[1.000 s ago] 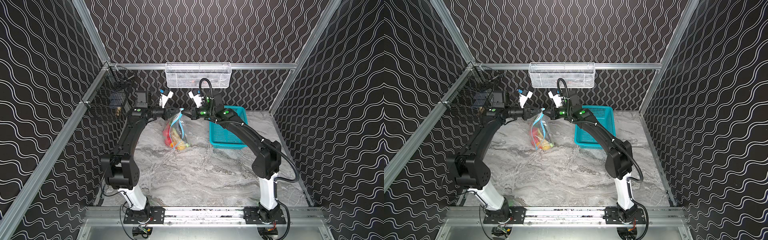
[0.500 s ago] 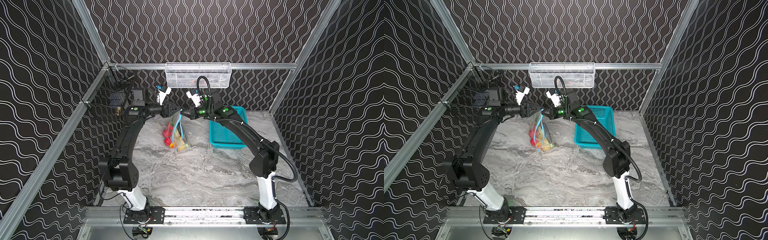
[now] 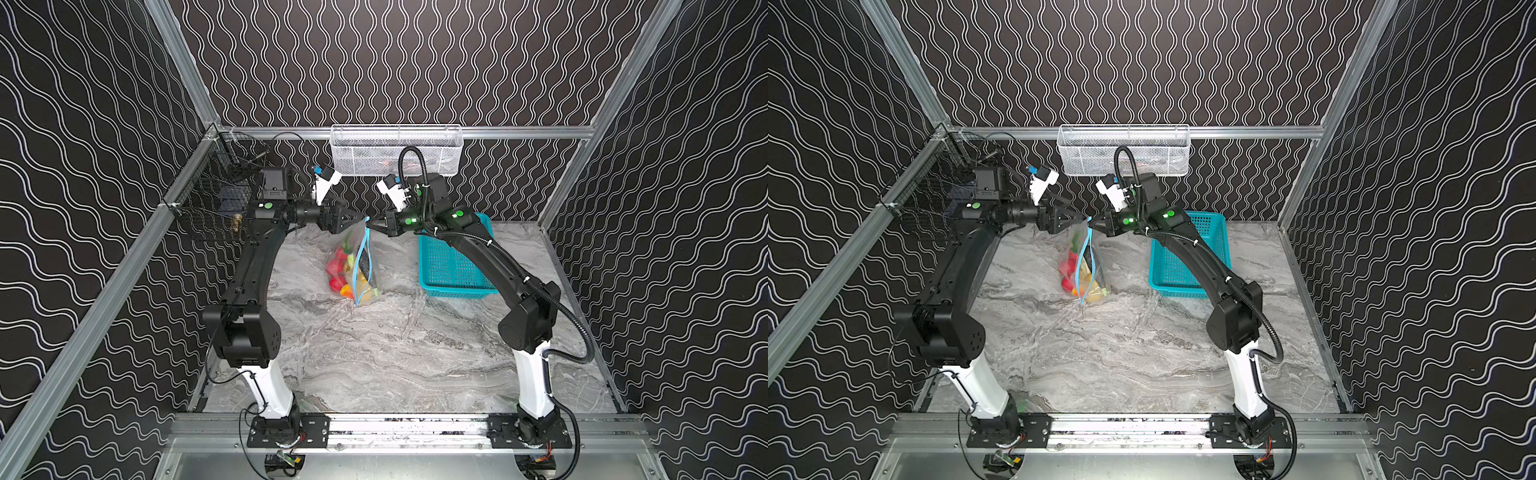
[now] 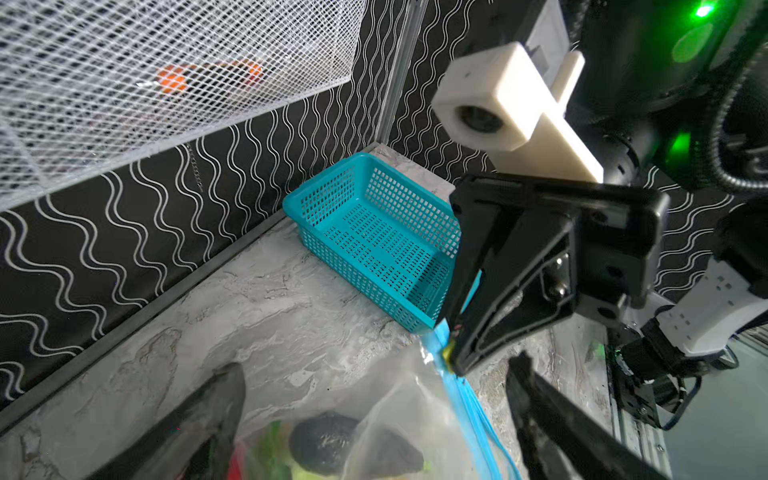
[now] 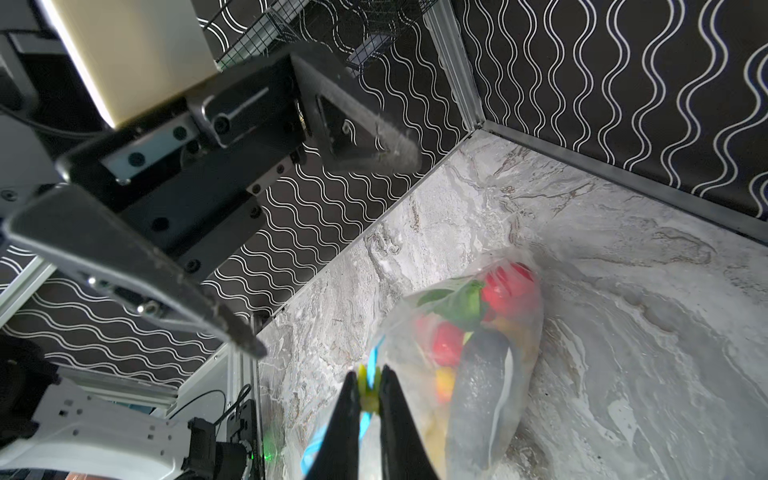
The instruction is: Place the food in the zip-top bag and seal the zipper
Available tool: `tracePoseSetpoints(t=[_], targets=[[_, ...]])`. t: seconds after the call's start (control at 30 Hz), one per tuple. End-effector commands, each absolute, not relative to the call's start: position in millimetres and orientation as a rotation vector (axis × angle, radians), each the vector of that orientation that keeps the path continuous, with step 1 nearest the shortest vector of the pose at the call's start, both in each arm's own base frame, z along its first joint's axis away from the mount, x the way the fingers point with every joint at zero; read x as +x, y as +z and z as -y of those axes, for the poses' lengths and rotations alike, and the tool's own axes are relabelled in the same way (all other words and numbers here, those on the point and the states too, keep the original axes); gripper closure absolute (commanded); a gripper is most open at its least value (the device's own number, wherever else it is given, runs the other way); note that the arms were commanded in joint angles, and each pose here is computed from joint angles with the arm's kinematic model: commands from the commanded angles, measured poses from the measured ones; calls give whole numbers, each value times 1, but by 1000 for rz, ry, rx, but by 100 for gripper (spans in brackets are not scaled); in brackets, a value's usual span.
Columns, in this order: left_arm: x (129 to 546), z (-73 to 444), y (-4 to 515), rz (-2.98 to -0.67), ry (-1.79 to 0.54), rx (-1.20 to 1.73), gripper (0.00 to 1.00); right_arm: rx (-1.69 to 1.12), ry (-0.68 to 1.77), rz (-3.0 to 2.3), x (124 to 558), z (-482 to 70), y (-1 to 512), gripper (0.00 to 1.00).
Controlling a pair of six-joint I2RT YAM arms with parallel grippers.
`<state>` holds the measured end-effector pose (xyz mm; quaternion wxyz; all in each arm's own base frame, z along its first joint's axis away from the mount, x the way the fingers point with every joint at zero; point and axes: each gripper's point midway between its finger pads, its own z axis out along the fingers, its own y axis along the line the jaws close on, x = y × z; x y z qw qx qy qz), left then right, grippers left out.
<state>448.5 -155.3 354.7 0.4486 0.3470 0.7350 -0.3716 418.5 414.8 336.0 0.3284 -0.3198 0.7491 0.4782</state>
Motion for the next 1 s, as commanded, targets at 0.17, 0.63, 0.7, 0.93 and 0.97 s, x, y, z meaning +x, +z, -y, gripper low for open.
tracePoseSetpoints(t=[0.17, 0.63, 0.7, 0.93, 0.97], targets=[[415, 164, 355, -1666, -931, 1056, 1, -972, 1336, -1870, 409, -419, 343, 87], [422, 164, 334, -1581, -835, 1266, 19, -1034, 1433, -1785, 395, -421, 359, 86], [423, 165, 337, -1565, -827, 1264, 23, -1034, 1441, -1786, 395, -422, 358, 86], [426, 170, 345, -1526, -808, 1247, 45, -1022, 1444, -1799, 400, -424, 354, 87], [427, 172, 345, -1524, -812, 1248, 47, -1022, 1441, -1800, 400, -424, 354, 87]])
